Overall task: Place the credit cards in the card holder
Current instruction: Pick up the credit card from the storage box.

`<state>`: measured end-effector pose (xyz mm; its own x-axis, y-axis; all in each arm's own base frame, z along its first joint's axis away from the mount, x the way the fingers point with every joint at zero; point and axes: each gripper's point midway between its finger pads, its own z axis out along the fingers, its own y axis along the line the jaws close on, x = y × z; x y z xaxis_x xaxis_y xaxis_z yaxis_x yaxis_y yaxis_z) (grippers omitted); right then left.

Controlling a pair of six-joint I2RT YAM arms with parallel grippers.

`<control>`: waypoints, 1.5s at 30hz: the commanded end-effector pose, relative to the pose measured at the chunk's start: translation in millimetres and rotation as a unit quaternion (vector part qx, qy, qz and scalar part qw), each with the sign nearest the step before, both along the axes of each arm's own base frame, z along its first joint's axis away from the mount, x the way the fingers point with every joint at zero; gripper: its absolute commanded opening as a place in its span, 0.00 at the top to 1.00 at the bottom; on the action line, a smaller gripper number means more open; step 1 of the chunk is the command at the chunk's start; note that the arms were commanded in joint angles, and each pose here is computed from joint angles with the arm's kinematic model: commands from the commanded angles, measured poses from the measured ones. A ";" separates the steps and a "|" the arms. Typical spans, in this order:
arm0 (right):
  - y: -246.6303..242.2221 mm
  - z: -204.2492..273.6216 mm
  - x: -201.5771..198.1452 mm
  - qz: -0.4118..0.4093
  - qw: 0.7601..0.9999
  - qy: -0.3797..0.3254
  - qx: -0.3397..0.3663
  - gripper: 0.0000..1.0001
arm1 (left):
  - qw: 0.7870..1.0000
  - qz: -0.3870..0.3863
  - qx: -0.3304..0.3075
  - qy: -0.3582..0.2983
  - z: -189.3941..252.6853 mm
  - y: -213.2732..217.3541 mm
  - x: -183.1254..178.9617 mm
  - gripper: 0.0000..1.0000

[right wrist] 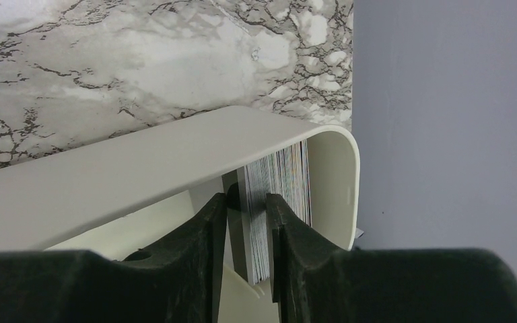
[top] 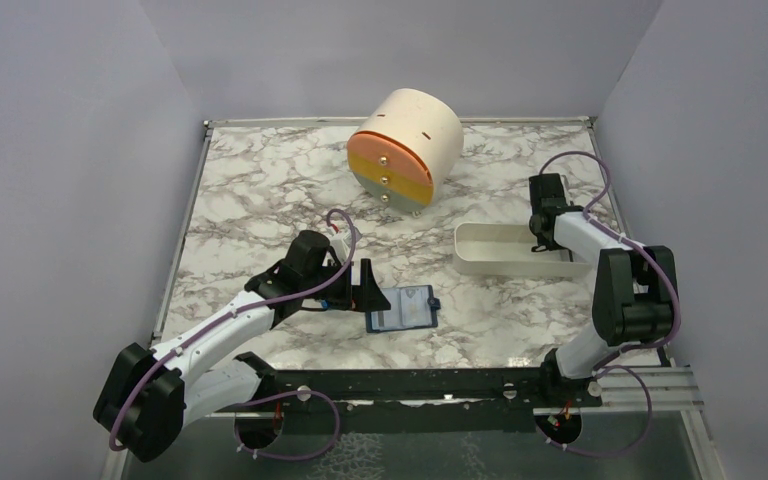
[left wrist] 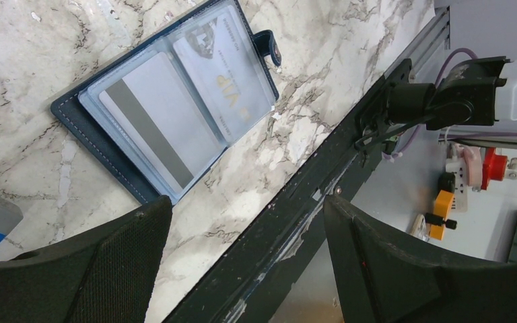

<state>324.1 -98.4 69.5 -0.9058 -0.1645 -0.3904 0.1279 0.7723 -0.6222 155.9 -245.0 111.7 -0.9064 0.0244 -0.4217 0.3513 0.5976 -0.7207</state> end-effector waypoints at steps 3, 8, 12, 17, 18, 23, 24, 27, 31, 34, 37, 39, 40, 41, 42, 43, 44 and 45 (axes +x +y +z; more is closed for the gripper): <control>-11.3 16.3 -0.7 -0.023 0.999 -0.026 -0.021 0.75 | 1.000 -0.016 -0.020 -0.015 10.2 -5.2 -2.2 0.15; -10.7 19.8 0.2 -0.022 0.999 -0.032 -0.019 0.78 | 1.000 -0.016 -0.021 -0.017 11.5 -5.2 -2.4 0.15; -8.8 18.6 1.3 -0.022 0.999 -0.030 -0.012 0.79 | 1.000 -0.015 -0.022 -0.017 11.6 -5.0 -2.3 0.15; -3.0 19.1 3.5 -0.022 0.999 -0.029 0.010 0.86 | 1.000 -0.014 -0.021 -0.014 10.5 -4.9 -2.6 0.15; 1.0 19.3 4.9 -0.019 0.999 -0.031 0.023 0.88 | 1.000 -0.013 -0.020 -0.013 10.1 -4.9 -2.5 0.15; 29.1 19.4 11.3 0.006 0.993 -0.031 0.110 0.99 | 1.000 -0.008 -0.015 -0.014 9.1 -3.5 -0.8 0.15; 34.6 19.8 11.8 0.011 0.991 -0.032 0.127 0.99 | 1.000 -0.008 -0.013 -0.014 8.5 -3.3 -0.6 0.15; 47.9 22.9 11.5 0.025 0.986 -0.033 0.164 0.99 | 1.000 -0.006 -0.009 -0.011 6.8 -2.8 -0.2 0.15; 58.4 37.4 11.4 0.027 0.980 -0.038 0.195 0.99 | 1.000 0.001 -0.008 -0.022 8.4 -0.9 2.0 0.15; 68.6 55.3 11.3 0.033 0.973 -0.043 0.224 0.99 | 0.999 0.011 -0.006 -0.034 11.2 2.0 4.7 0.15; 70.5 77.6 8.5 0.031 0.970 -0.062 0.231 0.99 | 0.999 0.019 -0.003 -0.044 15.0 4.2 6.9 0.16; 77.6 93.8 9.0 0.038 0.964 -0.080 0.251 0.99 | 0.999 0.023 0.001 -0.047 15.5 5.5 8.2 0.16; 83.2 101.4 9.6 0.047 0.959 -0.088 0.265 0.99 | 0.999 0.024 0.001 -0.048 16.0 5.7 8.5 0.17; 90.7 109.9 10.3 0.060 0.952 -0.097 0.283 0.99 | 0.999 0.026 0.002 -0.047 15.9 6.1 9.0 0.17; 96.2 117.8 10.7 0.069 0.947 -0.107 0.296 0.99 | 0.998 0.028 0.002 -0.048 17.0 6.4 9.2 0.18; 104.1 126.0 10.7 0.081 0.939 -0.117 0.314 0.99 | 0.998 0.028 0.002 -0.048 17.9 6.4 9.5 0.19; 112.2 133.2 10.4 0.094 0.930 -0.125 0.332 0.99 | 0.998 0.031 0.002 -0.047 18.4 6.6 9.8 0.19; 120.7 141.0 9.4 0.109 0.920 -0.134 0.351 0.99 | 0.998 0.034 0.000 -0.046 19.8 6.6 10.0 0.20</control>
<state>339.6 -12.3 178.6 -0.7833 0.0034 -0.6217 0.0936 0.9892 -0.1126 161.7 -239.8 123.3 -0.8774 -0.0149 -0.4795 0.3718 0.6104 -0.6994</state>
